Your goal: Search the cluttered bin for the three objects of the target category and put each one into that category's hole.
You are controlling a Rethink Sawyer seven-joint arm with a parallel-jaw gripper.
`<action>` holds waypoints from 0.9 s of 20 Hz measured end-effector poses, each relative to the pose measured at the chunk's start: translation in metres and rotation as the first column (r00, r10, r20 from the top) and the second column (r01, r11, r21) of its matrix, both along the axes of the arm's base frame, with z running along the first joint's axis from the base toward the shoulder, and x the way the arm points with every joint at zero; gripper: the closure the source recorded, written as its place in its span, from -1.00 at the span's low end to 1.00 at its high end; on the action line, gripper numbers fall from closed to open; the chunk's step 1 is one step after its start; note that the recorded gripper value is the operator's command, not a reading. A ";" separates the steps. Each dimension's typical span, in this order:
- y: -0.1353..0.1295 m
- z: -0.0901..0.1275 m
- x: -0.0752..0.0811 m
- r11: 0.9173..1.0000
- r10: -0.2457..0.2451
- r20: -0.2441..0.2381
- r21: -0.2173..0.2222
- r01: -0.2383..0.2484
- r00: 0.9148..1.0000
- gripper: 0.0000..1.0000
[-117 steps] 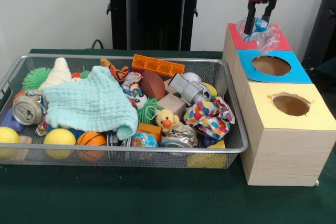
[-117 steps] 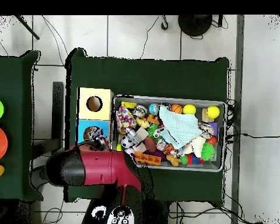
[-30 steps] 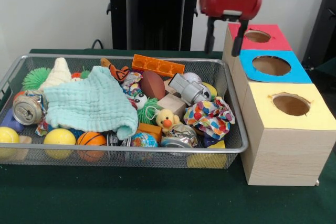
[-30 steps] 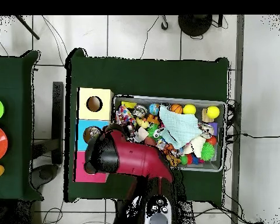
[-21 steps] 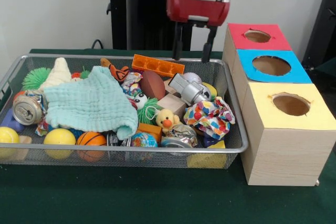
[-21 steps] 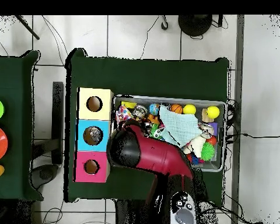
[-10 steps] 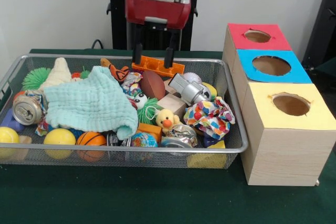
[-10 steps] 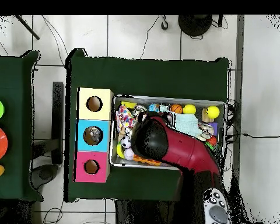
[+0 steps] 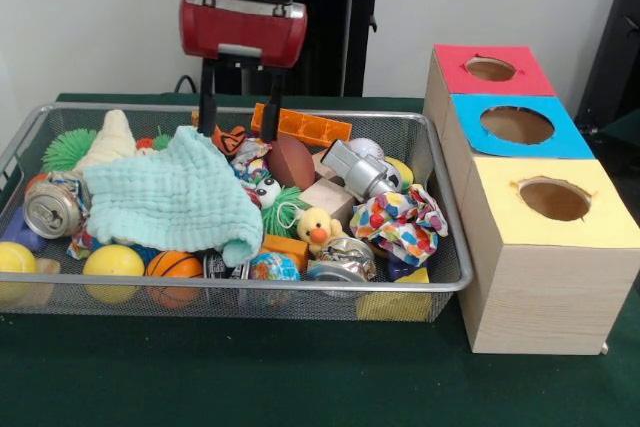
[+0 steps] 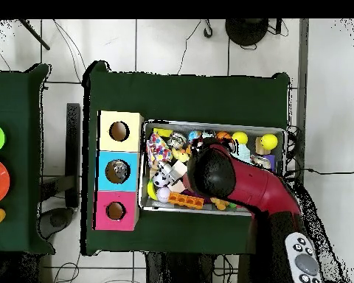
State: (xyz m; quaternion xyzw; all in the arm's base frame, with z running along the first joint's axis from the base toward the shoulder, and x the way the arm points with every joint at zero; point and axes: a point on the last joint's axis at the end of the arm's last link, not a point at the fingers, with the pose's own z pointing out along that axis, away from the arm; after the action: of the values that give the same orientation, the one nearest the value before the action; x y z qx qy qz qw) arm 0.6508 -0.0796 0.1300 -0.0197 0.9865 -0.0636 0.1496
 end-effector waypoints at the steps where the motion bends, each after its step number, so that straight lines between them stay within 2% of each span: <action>1: -0.004 -0.004 -0.001 1.000 0.008 -0.003 0.001 -0.008 1.000 -1.00; 9: -0.021 -0.038 -0.015 0.998 0.067 -0.041 0.012 -0.067 0.997 -1.00; 18: -0.029 -0.082 -0.030 0.989 0.149 -0.084 0.022 -0.148 0.985 -1.00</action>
State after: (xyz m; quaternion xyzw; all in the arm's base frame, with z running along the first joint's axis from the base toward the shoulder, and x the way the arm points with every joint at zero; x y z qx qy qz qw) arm 0.6212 -0.1088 0.0477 -0.0947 0.9883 -0.0439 0.1116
